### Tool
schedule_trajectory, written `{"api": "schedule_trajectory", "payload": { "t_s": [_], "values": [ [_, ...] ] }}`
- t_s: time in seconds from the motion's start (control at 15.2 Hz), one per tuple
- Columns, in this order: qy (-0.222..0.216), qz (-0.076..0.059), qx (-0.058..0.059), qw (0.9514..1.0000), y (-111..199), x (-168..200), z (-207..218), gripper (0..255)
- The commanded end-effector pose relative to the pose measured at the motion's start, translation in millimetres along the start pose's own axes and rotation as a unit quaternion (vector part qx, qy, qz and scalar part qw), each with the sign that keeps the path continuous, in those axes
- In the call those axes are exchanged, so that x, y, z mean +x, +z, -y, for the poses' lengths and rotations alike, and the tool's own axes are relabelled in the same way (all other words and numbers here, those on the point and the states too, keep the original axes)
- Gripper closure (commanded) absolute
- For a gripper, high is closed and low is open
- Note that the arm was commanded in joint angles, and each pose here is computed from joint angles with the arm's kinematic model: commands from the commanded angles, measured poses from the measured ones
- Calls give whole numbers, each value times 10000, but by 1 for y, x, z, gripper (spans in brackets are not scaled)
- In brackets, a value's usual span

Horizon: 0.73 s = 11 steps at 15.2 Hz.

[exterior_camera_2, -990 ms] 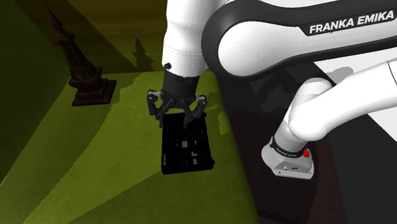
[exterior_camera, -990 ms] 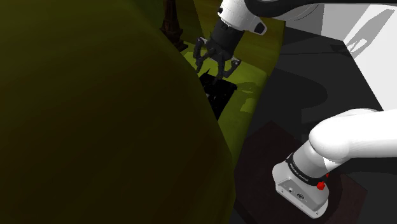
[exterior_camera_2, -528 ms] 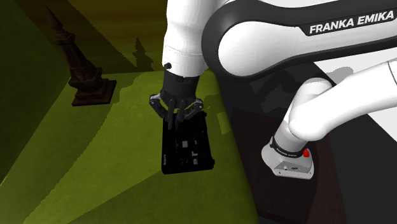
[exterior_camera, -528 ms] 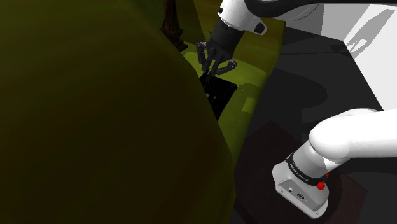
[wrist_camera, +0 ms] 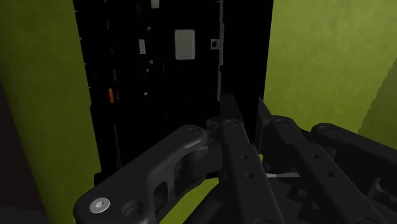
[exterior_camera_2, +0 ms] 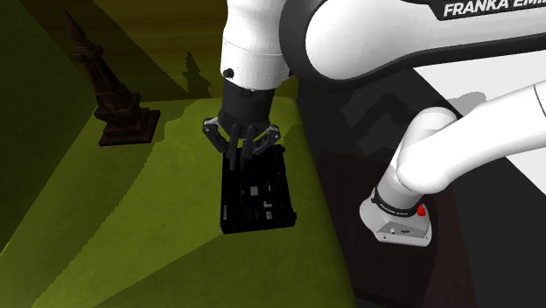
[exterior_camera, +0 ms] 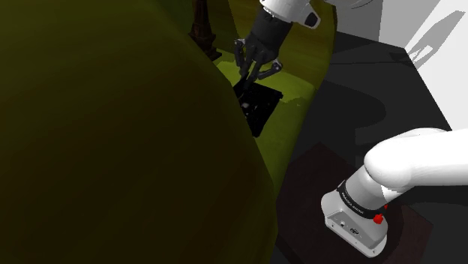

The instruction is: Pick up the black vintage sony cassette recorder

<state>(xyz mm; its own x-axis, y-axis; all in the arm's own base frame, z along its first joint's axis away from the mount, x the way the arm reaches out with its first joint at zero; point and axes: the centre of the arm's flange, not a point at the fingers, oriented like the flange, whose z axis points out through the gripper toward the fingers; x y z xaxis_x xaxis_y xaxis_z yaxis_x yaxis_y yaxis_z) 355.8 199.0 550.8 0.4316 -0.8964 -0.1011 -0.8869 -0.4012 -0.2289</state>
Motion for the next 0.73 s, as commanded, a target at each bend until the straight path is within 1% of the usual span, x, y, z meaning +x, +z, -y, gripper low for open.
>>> {"api": "schedule_trajectory", "payload": {
  "t_s": [0.0,0.53,0.66],
  "values": [
    [-1,-1,4,10000,-11,-2,4,255],
    [-1,-1,4,10000,-52,-6,13,255],
    [-1,-1,4,10000,-52,-6,13,255]
  ]
}}
